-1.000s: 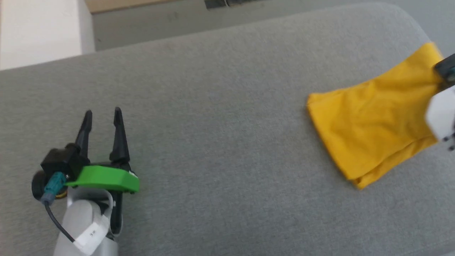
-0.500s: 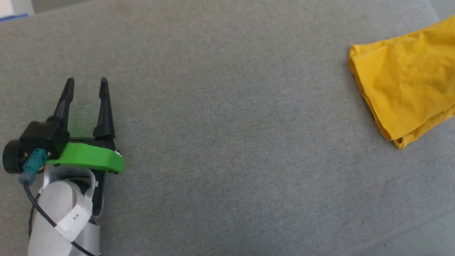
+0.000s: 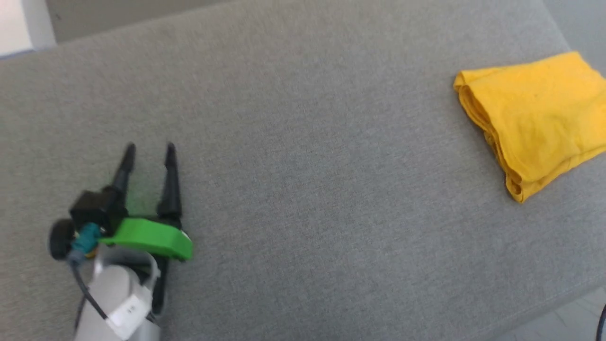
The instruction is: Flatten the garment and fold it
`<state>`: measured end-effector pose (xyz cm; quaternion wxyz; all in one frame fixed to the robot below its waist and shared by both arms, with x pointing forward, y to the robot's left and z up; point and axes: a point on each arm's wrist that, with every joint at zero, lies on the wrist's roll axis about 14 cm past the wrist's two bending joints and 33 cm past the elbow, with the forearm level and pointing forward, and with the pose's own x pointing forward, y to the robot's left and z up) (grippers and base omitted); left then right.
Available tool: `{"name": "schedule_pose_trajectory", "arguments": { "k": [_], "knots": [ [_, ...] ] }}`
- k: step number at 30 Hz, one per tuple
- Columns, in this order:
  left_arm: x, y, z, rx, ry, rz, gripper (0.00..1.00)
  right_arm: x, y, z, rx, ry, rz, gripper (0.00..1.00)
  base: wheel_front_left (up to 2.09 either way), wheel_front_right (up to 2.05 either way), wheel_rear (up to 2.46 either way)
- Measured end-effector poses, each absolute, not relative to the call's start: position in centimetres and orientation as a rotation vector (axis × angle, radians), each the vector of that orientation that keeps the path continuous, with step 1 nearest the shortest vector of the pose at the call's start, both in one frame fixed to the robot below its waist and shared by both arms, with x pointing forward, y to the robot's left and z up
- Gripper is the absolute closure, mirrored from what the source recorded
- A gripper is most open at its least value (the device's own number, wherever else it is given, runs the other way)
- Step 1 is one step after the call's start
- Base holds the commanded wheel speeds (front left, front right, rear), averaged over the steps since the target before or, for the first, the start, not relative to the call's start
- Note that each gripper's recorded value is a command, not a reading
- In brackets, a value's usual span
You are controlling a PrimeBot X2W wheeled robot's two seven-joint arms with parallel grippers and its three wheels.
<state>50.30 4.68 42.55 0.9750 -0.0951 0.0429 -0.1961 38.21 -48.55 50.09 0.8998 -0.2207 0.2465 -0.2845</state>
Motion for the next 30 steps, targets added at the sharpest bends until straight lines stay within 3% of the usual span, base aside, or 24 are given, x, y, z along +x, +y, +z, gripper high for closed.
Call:
{"name": "schedule_pose_trajectory", "arguments": {
  "k": [6, 12, 21, 30],
  "knots": [
    [47.9, 5.8, 44.8, -0.2, 0.063, -0.353, 0.0, 38.3, -44.2, 51.9, -0.334, 0.289, -0.483, 0.0, 0.0, 0.0, 0.0],
    [45.9, 8.2, 48.2, -0.195, -0.005, -0.282, 0.0, 39.3, -36.2, 53.7, -0.201, 0.067, -0.286, 0.0, 0.0, 0.0, 0.0],
    [42.7, 12.9, 49.9, -0.193, -0.04, -0.164, 0.0, 39.5, -26.0, 55.4, -0.041, -0.079, -0.072, 0.0, 0.0, 0.0, 0.0],
    [40.1, 15.6, 51.2, -0.208, -0.077, -0.098, 0.0, 38.4, -19.7, 55.3, 0.027, -0.122, 0.063, 0.0, 0.0, 0.0, 0.0]
  ]
}}
